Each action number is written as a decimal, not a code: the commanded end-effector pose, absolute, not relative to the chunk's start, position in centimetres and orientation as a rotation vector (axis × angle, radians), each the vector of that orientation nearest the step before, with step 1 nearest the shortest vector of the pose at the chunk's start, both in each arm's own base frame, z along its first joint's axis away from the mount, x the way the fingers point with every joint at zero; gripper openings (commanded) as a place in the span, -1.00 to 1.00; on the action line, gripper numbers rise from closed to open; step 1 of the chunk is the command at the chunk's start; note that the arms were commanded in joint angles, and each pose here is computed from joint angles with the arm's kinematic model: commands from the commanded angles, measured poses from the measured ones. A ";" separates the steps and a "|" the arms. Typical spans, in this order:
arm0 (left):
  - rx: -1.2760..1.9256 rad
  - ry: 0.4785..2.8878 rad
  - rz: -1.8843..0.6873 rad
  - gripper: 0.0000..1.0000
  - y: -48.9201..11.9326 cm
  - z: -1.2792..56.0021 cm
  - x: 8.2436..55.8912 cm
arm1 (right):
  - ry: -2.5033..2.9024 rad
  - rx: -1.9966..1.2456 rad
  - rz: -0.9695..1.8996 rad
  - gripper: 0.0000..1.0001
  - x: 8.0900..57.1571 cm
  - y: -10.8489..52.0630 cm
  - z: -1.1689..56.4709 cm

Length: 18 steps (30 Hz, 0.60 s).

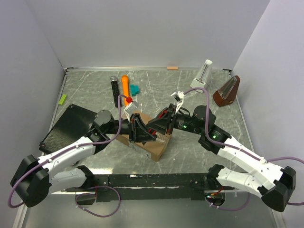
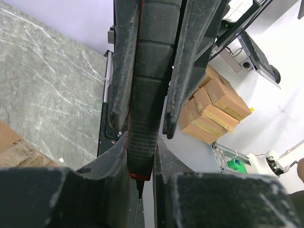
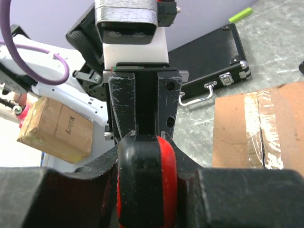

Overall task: Unpack the express box
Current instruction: Adjust the knife.

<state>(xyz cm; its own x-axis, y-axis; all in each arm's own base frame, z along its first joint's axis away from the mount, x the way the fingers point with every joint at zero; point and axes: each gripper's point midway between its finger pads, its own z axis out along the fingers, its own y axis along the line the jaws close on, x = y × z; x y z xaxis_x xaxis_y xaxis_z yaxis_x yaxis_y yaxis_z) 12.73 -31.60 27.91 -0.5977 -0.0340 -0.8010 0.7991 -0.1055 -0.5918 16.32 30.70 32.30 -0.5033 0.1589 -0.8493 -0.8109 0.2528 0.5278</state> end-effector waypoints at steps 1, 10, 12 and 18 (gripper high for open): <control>0.833 1.536 -1.711 -0.98 -30.9 28.3 13.7 | 1.523 -0.753 1.431 -1.00 14.9 30.1 33.8; 0.858 1.533 -1.718 -0.98 -30.8 28.3 13.3 | 1.603 -0.725 1.422 -0.54 15.8 30.6 33.3; 0.875 1.531 -1.728 -0.98 -30.8 28.3 13.0 | 1.619 -0.725 1.423 -0.46 15.8 30.7 33.2; 0.902 1.550 -1.719 -0.99 -30.7 28.0 12.8 | 1.693 -0.735 1.403 -0.30 16.0 30.8 32.6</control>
